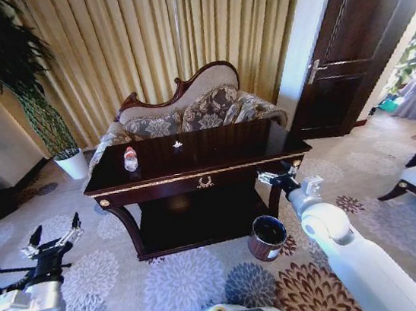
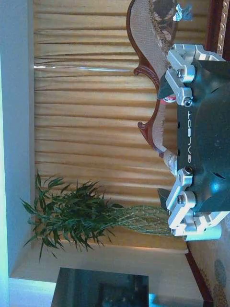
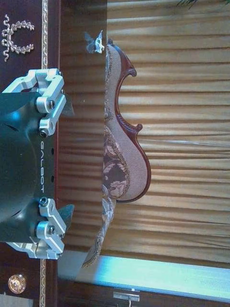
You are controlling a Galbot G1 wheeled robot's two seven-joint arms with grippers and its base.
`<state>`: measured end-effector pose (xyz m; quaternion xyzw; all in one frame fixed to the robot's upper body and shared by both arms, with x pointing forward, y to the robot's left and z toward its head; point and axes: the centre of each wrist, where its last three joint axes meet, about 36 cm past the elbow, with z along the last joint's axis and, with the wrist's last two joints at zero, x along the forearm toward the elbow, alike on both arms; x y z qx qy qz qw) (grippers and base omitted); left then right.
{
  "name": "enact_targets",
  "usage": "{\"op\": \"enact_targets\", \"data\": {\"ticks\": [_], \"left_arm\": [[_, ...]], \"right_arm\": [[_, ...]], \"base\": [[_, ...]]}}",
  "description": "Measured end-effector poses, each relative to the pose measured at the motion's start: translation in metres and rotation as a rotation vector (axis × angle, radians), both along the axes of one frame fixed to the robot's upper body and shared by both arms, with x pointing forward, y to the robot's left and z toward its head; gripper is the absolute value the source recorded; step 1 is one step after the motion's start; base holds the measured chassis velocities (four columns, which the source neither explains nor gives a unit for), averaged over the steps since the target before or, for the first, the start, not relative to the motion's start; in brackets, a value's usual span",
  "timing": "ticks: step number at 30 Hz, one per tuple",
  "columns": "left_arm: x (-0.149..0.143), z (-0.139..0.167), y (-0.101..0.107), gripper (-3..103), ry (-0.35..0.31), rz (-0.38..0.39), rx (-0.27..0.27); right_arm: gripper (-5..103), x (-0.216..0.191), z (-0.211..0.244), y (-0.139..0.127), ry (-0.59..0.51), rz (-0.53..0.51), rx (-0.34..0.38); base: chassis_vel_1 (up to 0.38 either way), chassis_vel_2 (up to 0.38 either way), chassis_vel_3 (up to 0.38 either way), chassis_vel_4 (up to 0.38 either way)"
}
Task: Move to the front of the table and place the trash on the table into the trash bin.
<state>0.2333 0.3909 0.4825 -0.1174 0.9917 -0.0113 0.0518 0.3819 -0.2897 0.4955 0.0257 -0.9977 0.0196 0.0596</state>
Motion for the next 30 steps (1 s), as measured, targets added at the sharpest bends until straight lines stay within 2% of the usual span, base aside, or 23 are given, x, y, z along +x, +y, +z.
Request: {"op": "enact_targets", "data": {"ticks": [14, 30], "left_arm": [[0.0001, -0.0009, 0.0, 100, 0.006, 0.013, 0.011], [-0.0008, -0.0003, -0.0011, 100, 0.0, 0.015, 0.01]], "right_arm": [[100, -0.0005, -0.0042, -0.0001, -0.02, -0.003, 0.014], [100, 0.0001, -0.0057, -0.0002, -0.019, -0.002, 0.01]], "base": [[-0.014, 0.016, 0.015, -0.012], [-0.109, 0.106, 0.098, -0.108]]}}
